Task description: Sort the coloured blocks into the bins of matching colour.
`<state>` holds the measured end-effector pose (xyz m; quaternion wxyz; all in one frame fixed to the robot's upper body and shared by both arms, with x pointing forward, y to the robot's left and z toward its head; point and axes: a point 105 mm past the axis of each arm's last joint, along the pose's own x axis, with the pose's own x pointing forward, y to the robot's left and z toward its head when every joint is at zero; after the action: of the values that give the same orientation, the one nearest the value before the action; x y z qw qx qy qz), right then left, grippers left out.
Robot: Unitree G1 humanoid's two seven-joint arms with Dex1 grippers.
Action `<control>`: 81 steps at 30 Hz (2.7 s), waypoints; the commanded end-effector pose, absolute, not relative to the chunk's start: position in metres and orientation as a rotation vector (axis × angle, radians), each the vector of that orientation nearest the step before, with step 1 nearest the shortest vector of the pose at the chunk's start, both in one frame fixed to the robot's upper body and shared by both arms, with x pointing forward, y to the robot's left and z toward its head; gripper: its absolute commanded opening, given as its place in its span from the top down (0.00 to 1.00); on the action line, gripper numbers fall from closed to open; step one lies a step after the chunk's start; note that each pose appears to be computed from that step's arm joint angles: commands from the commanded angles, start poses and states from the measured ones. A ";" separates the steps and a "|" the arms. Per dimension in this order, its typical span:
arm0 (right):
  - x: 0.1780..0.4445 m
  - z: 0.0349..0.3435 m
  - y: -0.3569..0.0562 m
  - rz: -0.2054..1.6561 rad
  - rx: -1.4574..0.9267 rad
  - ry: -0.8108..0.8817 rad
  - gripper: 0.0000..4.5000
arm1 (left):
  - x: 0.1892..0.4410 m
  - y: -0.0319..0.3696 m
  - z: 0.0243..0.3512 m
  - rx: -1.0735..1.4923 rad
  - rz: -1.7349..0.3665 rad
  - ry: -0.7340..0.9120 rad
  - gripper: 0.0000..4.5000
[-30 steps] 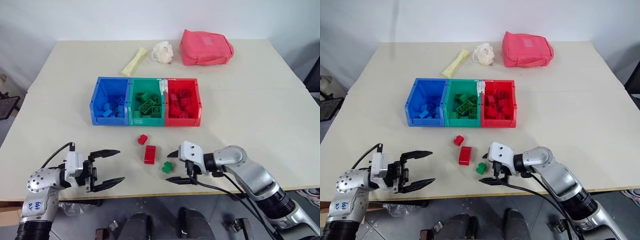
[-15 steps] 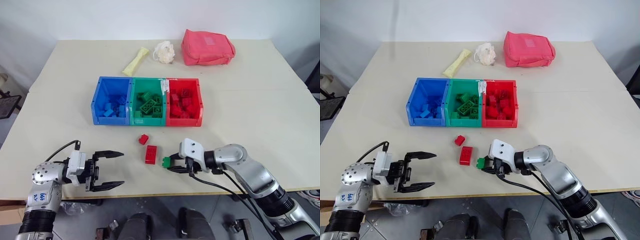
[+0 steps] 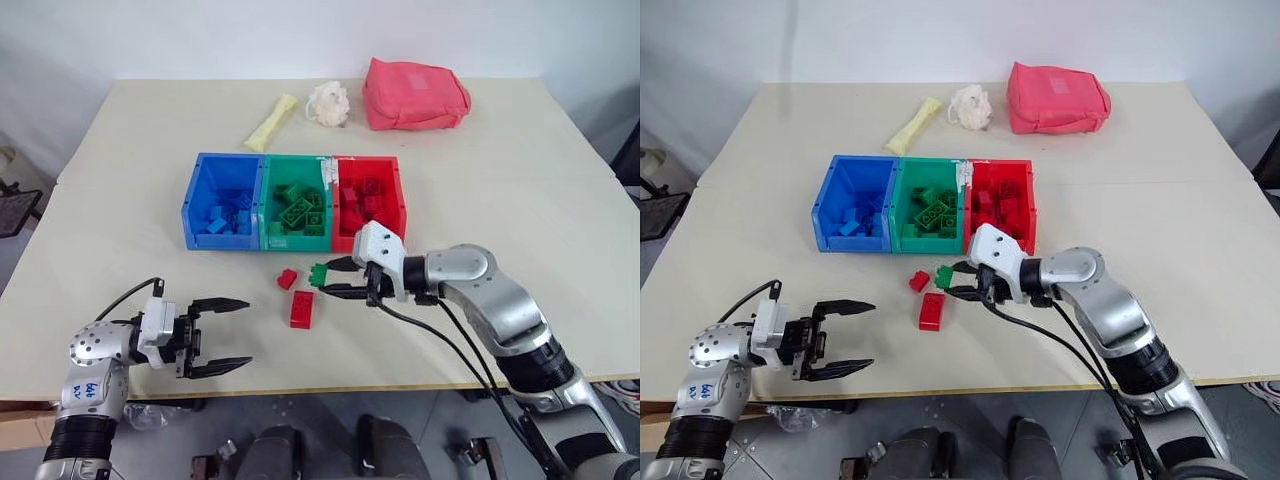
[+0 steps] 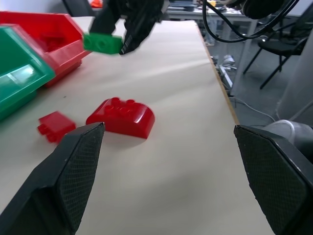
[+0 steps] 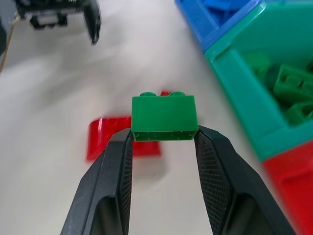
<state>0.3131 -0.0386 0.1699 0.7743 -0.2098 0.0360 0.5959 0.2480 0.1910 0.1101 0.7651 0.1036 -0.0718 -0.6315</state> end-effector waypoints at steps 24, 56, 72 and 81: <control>0.368 0.231 -0.018 1.263 -0.477 -0.238 0.01 | 0.273 0.194 0.137 0.258 -1.189 -0.236 0.00; 0.286 0.162 -0.146 1.651 -0.250 0.040 0.01 | 0.193 0.145 0.110 0.137 -0.631 0.099 0.00; 0.290 0.168 -0.146 1.620 -0.290 0.067 0.01 | 0.207 0.108 0.097 0.069 -0.653 0.210 0.00; 0.287 0.172 -0.148 1.596 -0.301 0.078 0.01 | 0.217 0.115 0.089 0.075 -0.695 0.231 0.00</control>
<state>0.2925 -0.1437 0.1637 0.6956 -0.1275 0.0414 0.7058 0.2169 0.1168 0.0848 0.9374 0.0386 0.1231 -0.3235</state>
